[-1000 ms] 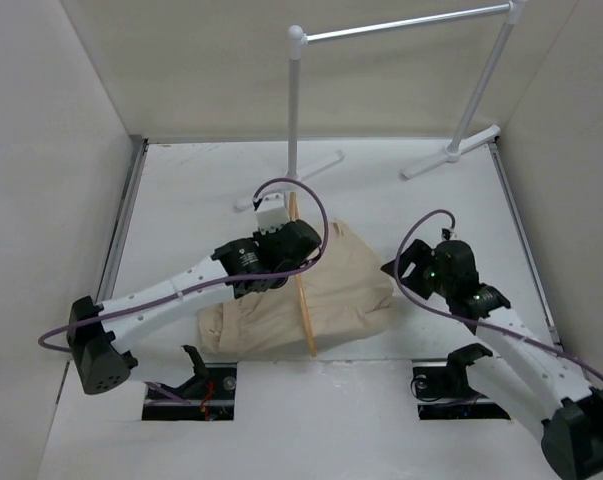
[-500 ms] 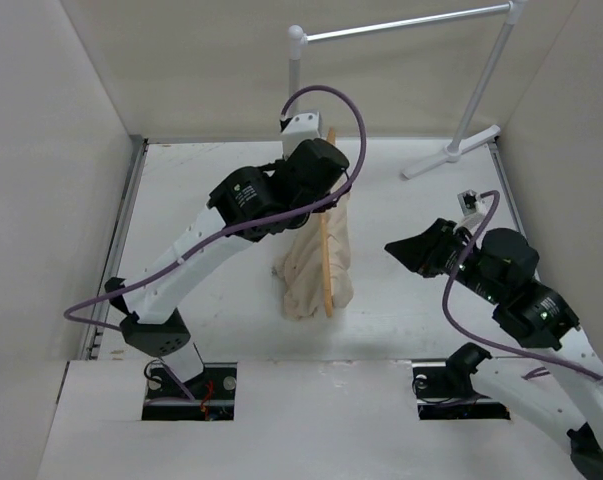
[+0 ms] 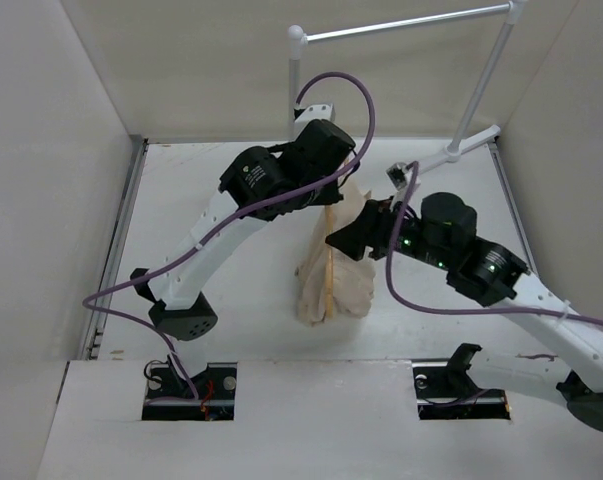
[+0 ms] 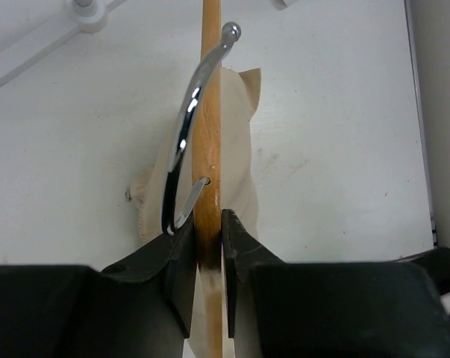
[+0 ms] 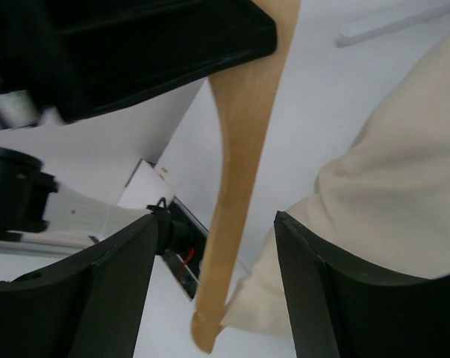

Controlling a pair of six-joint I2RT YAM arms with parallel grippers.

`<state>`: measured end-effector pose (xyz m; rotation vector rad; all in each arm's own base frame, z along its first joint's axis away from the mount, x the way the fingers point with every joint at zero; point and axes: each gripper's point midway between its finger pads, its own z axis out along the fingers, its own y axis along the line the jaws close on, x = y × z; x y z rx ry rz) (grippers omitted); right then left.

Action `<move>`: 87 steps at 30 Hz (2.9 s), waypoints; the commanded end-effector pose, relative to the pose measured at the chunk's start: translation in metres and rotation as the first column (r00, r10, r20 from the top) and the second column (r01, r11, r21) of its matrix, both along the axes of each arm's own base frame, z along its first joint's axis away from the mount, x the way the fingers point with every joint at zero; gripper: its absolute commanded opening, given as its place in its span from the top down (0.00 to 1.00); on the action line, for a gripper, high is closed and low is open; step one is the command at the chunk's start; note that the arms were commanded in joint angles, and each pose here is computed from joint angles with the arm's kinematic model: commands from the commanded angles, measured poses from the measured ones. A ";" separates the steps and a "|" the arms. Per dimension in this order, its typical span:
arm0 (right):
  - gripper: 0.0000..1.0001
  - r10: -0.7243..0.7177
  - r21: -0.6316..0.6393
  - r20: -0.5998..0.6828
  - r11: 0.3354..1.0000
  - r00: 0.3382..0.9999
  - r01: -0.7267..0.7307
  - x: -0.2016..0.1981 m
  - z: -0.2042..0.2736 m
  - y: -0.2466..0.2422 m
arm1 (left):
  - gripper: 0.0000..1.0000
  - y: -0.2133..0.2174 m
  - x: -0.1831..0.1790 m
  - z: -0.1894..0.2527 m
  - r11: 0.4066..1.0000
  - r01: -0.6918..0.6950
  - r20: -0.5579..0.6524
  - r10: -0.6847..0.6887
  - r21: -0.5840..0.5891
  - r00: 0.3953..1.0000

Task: Place the trousers on the hanger
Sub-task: Place the hanger at the clothesline.

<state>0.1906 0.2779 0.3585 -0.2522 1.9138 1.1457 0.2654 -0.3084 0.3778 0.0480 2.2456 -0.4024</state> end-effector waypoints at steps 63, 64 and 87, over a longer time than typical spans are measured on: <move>0.92 -0.476 0.331 -0.013 0.828 0.879 0.453 0.276 0.141 -0.156 | 0.00 0.161 -0.026 -0.105 0.883 -0.250 -0.071 0.242 -0.398 0.968; 0.93 -0.480 0.332 -0.010 0.826 0.877 0.456 0.279 0.142 -0.161 | 0.00 0.161 -0.026 -0.107 0.884 -0.252 -0.076 0.242 -0.394 0.967; 0.93 -0.490 0.259 -0.114 0.825 0.864 0.502 0.337 0.089 -0.199 | 0.00 0.163 -0.018 -0.113 0.869 -0.308 -0.110 0.289 -0.387 0.951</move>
